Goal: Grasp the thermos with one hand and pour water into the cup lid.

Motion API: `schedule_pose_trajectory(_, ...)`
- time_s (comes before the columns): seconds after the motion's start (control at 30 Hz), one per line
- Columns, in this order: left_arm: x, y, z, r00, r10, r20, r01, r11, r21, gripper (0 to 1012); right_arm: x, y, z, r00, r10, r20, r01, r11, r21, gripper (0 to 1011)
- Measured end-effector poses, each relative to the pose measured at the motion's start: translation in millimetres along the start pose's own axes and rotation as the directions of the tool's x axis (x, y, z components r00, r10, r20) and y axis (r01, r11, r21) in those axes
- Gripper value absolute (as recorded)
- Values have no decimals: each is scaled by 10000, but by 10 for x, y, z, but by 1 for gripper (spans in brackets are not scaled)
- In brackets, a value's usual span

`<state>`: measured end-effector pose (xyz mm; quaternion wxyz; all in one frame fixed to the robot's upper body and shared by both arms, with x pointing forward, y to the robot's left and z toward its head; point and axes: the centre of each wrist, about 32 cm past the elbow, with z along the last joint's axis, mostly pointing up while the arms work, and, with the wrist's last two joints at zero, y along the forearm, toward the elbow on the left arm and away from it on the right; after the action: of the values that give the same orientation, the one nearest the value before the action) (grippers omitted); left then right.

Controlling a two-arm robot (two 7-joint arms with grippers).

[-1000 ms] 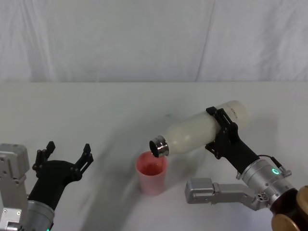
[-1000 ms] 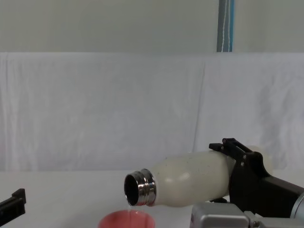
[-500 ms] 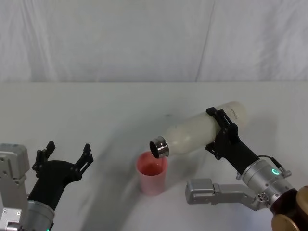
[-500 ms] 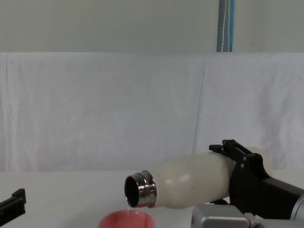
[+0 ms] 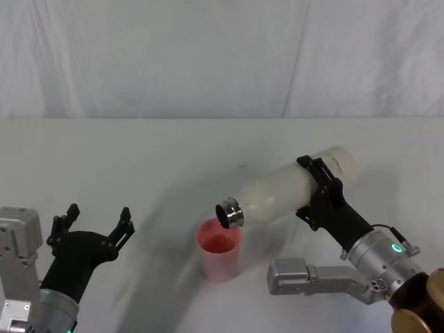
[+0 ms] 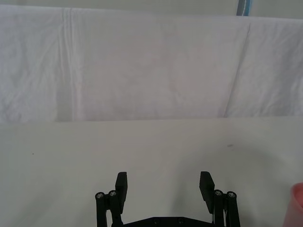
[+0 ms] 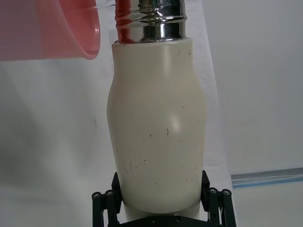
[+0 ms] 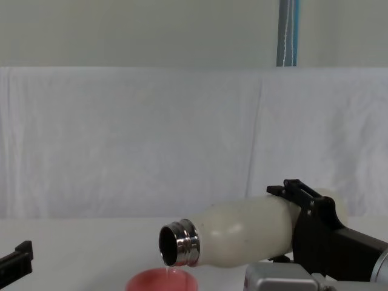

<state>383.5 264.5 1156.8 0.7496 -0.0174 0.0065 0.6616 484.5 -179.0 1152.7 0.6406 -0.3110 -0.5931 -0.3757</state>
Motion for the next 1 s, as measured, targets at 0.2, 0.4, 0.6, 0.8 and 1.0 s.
schedule_pose_trajectory(0.2,0,0,0,10000,0,0,0,10000,0,1001,-4,-1,-1,10000,17,9,-17,10000,-2,951)
schedule_pose_trajectory(0.4,0,0,0,10000,0,1,0,10000,0,1001,-10,1,1,10000,56,13,-56,10000,-8,951)
schedule_pose_trajectory(0.6,0,0,0,10000,-1,1,1,10000,0,1001,-12,3,3,9999,131,-14,-131,9999,-7,951)
schedule_pose_trajectory(0.8,0,0,0,10000,0,0,0,10000,0,1001,6,9,12,9993,258,-272,-257,9997,33,951)
schedule_pose_trajectory(1.0,0,0,0,10000,0,1,0,10000,0,1001,29,11,31,9968,345,-719,-339,9994,97,951)
